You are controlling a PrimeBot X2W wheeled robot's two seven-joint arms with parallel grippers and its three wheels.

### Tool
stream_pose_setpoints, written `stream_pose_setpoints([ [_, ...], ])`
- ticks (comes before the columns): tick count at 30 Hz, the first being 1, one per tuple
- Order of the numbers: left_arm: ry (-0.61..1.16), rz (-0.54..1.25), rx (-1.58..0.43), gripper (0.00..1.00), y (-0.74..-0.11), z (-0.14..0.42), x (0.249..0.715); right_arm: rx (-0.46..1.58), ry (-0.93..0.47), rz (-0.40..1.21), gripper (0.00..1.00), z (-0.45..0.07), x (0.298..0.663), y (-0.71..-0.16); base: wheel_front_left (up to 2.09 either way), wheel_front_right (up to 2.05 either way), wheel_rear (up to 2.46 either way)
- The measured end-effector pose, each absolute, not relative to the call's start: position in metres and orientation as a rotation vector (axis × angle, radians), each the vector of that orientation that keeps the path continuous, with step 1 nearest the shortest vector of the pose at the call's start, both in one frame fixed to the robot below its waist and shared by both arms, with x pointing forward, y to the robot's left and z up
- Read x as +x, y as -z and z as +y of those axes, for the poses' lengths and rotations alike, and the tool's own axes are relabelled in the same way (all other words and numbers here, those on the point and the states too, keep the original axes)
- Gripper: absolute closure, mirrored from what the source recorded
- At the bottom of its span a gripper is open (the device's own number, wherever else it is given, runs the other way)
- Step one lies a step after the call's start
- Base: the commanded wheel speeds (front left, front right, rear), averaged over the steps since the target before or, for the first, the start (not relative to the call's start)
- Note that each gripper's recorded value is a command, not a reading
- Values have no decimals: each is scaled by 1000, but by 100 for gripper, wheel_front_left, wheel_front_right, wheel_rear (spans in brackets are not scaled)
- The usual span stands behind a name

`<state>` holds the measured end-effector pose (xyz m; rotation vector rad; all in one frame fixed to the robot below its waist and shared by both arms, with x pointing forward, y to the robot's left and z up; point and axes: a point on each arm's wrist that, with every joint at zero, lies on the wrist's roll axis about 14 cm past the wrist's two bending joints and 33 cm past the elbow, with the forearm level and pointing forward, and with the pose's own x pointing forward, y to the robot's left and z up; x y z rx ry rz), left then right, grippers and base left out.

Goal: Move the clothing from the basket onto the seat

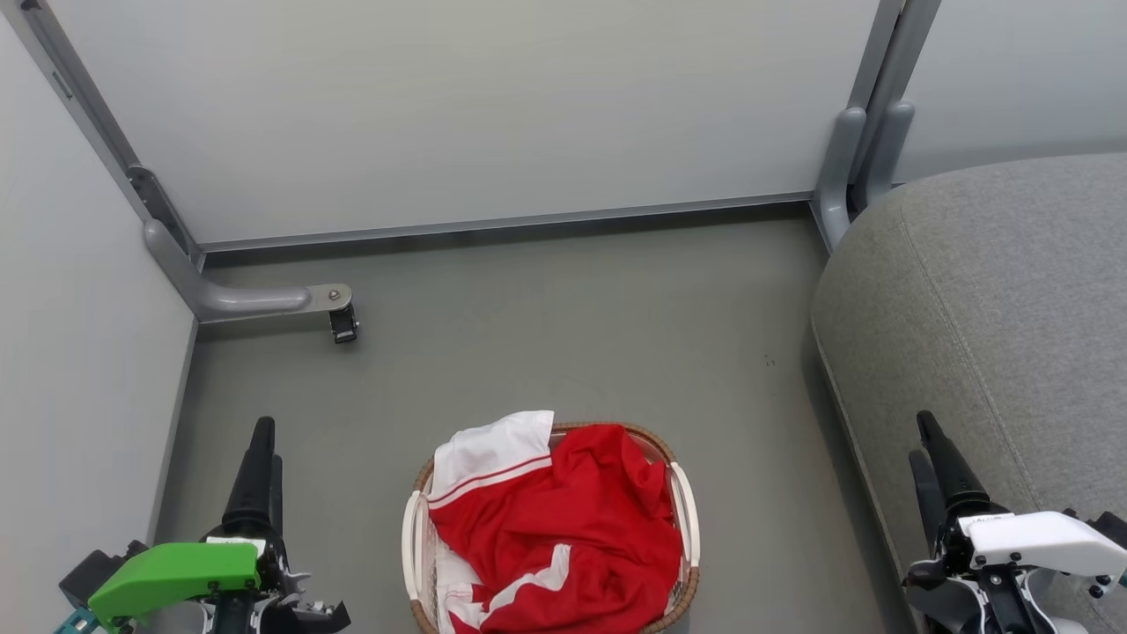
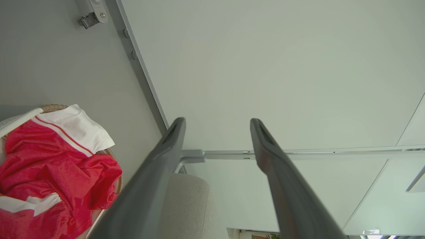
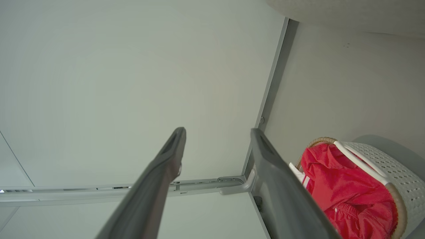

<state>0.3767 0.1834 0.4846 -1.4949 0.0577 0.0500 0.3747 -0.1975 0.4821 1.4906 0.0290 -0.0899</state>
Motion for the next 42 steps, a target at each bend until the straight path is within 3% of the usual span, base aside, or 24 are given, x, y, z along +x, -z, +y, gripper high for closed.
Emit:
stream_pose_setpoints([
  [42, 55, 48, -699, 0, -495, 150, 374, 665, -30, -14, 0, -174, 375, -504, 0, 0, 0],
])
